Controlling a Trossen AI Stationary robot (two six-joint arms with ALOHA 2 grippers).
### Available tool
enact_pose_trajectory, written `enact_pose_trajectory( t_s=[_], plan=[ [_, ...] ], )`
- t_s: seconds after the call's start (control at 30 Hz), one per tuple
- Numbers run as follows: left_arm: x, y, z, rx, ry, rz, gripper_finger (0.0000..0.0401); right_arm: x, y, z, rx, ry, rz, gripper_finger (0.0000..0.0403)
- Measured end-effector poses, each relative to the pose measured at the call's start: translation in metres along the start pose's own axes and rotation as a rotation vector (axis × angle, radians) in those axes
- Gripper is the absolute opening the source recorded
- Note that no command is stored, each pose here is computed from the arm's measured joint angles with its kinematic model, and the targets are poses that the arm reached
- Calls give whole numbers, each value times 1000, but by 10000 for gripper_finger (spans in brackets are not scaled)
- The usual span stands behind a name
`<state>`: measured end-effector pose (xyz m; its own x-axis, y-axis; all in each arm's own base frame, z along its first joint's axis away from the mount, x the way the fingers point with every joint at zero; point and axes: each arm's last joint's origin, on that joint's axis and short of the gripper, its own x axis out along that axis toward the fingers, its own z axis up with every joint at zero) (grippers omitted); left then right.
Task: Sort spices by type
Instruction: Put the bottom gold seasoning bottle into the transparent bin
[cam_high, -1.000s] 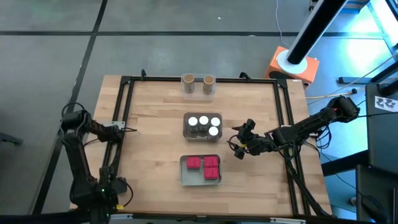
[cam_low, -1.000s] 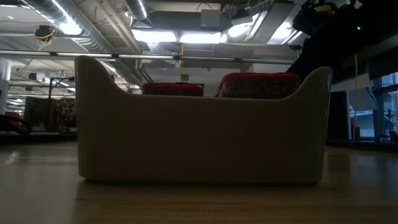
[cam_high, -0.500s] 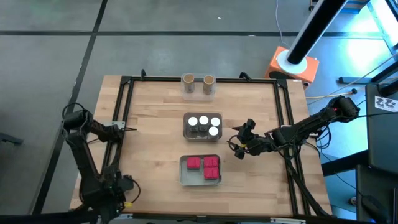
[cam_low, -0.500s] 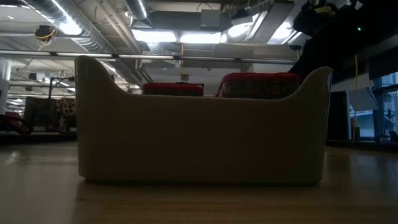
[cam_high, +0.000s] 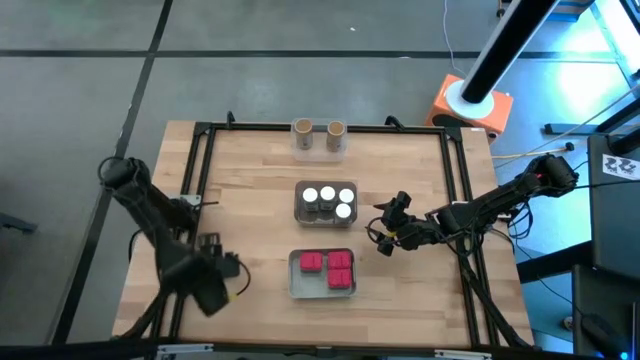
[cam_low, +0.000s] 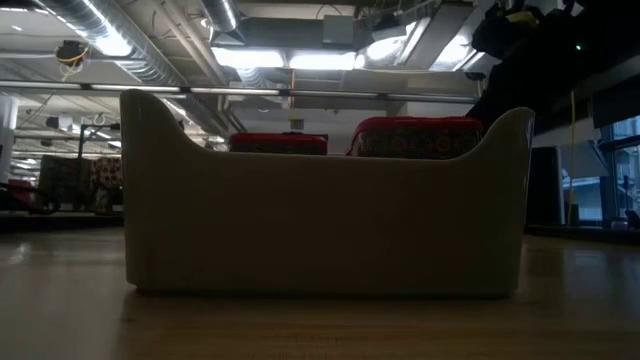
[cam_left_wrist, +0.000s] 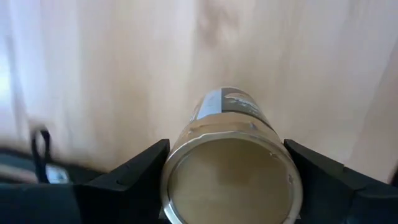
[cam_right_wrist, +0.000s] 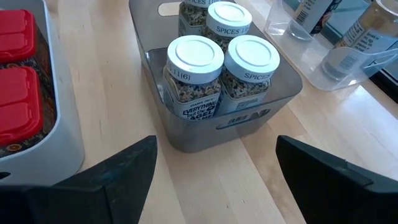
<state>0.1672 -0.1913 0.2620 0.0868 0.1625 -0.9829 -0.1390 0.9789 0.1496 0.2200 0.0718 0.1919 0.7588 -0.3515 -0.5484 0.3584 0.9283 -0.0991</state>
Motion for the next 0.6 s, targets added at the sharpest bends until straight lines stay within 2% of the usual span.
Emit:
enact_pose_trajectory(
  t_s=[0.23, 0.43, 0.6],
  plan=[
    [-6, 47, 37, 61, -103, 57, 260, 0, 0, 0, -2, 0, 0, 328],
    [-5, 94, 71, 14, -147, 77, 260, 0, 1, 0, 23, 8, 17, 328],
    [-2, 136, 98, -27, -186, 89, 260, 0, 0, 0, -30, 7, 15, 328]
  ],
)
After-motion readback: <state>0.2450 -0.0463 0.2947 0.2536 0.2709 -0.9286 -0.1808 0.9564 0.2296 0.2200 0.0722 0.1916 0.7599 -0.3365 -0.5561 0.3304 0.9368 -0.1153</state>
